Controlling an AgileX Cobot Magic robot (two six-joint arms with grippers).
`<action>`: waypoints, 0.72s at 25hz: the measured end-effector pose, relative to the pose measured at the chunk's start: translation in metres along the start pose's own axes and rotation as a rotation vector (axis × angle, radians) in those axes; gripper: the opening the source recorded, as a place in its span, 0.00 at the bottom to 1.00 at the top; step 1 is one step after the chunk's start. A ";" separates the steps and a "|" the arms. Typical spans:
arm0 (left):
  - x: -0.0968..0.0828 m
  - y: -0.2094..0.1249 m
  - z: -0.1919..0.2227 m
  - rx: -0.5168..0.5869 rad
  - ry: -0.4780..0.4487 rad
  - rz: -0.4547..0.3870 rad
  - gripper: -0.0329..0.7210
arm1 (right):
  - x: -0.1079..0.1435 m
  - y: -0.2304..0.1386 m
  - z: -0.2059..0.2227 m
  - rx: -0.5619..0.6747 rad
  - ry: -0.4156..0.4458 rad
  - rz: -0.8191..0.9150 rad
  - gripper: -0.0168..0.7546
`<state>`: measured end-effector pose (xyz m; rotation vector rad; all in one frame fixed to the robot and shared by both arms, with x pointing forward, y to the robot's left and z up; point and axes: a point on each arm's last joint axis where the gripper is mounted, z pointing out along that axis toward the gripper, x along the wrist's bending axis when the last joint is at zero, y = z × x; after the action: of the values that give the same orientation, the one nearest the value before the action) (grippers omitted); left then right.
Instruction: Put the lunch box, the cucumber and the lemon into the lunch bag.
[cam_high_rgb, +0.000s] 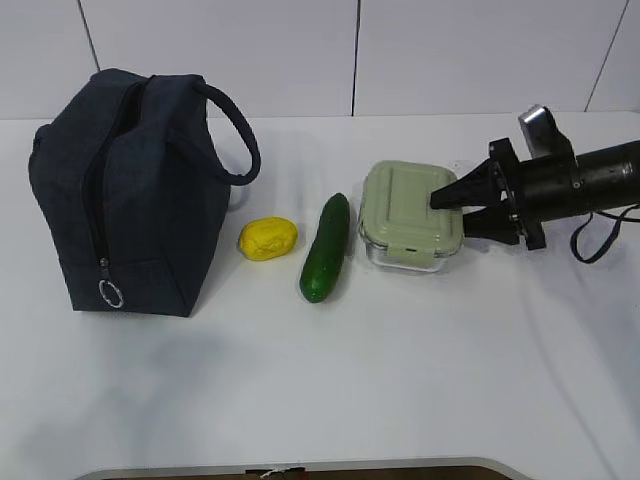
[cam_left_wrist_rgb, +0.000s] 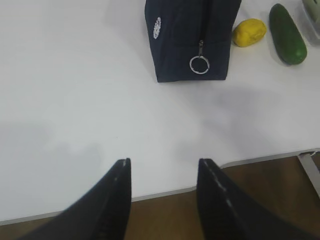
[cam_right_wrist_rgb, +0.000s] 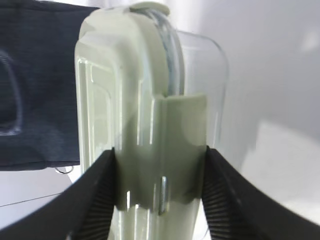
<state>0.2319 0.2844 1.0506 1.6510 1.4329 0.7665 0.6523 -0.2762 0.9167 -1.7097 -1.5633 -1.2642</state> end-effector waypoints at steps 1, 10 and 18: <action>0.000 0.000 0.000 0.002 -0.005 -0.003 0.45 | 0.004 0.001 -0.002 -0.006 0.001 -0.003 0.52; -0.001 0.040 -0.003 0.054 -0.028 -0.023 0.42 | 0.048 0.004 -0.021 -0.048 0.026 -0.068 0.52; 0.002 0.091 0.029 0.187 -0.078 -0.090 0.46 | 0.091 -0.010 -0.001 0.014 0.073 -0.107 0.52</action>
<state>0.3024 0.2782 1.1152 1.7230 1.5498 0.5253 0.6350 -0.2301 0.9938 -1.5712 -1.6360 -1.3491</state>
